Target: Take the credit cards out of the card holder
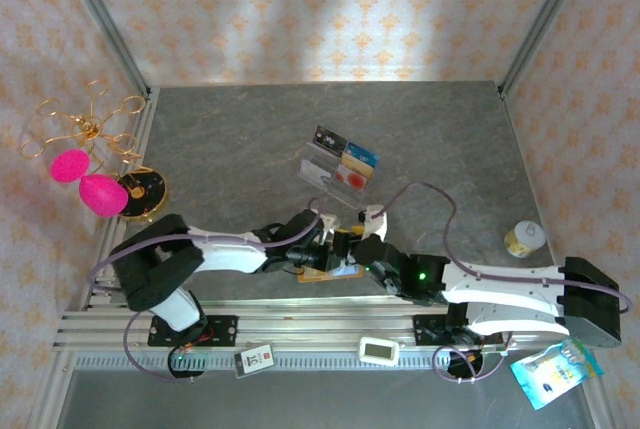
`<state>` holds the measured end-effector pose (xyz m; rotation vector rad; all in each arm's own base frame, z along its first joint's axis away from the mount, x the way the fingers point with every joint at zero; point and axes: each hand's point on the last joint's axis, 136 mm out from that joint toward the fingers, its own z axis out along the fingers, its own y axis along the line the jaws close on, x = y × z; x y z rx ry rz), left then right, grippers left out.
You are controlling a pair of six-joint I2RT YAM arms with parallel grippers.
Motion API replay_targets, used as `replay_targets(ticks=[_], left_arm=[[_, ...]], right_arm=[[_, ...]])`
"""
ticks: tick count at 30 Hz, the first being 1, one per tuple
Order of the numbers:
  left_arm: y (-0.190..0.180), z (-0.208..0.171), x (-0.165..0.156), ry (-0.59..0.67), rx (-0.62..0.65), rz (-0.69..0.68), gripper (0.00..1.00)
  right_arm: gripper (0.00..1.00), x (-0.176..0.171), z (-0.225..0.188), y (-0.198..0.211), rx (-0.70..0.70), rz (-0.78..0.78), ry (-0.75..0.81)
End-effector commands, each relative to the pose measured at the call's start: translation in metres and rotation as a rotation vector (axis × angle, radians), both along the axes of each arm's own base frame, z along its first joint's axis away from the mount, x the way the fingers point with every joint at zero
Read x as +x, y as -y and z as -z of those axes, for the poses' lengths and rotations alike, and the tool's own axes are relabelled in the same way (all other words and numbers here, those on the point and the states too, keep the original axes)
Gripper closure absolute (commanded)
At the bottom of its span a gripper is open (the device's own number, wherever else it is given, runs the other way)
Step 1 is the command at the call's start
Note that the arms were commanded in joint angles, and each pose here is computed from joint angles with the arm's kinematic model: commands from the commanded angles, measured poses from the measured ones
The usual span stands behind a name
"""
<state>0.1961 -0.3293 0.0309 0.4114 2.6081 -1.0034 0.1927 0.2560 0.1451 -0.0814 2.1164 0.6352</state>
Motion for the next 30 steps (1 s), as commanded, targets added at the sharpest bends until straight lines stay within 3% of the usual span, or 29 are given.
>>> replay_targets(ticks=[1,5,10,15,20,30], left_arm=[[0.01,0.006,-0.008,-0.032,-0.004,0.069,0.87],[0.007,-0.006,-0.005,0.001,-0.015,0.051,0.86],[-0.035,-0.038,0.006,0.107,-0.045,-0.122,0.79],[-0.081,-0.022,0.007,0.078,-0.026,-0.242,0.99],[-0.093,-0.014,0.011,0.088,-0.013,-0.264,1.0],[-0.107,0.018,0.006,0.067,0.123,-0.248,1.0]], right_arm=[[0.57,0.003,0.016,0.026,-0.06,0.116,-0.034],[0.58,0.004,0.018,0.028,-0.088,0.13,-0.044],[0.6,0.001,0.01,0.01,-0.054,0.047,-0.05],[0.74,-0.004,0.018,-0.031,0.043,-0.185,-0.213],[0.79,-0.013,0.045,-0.065,0.068,-0.341,-0.424],[0.76,-0.006,0.094,-0.06,0.015,-0.268,-0.564]])
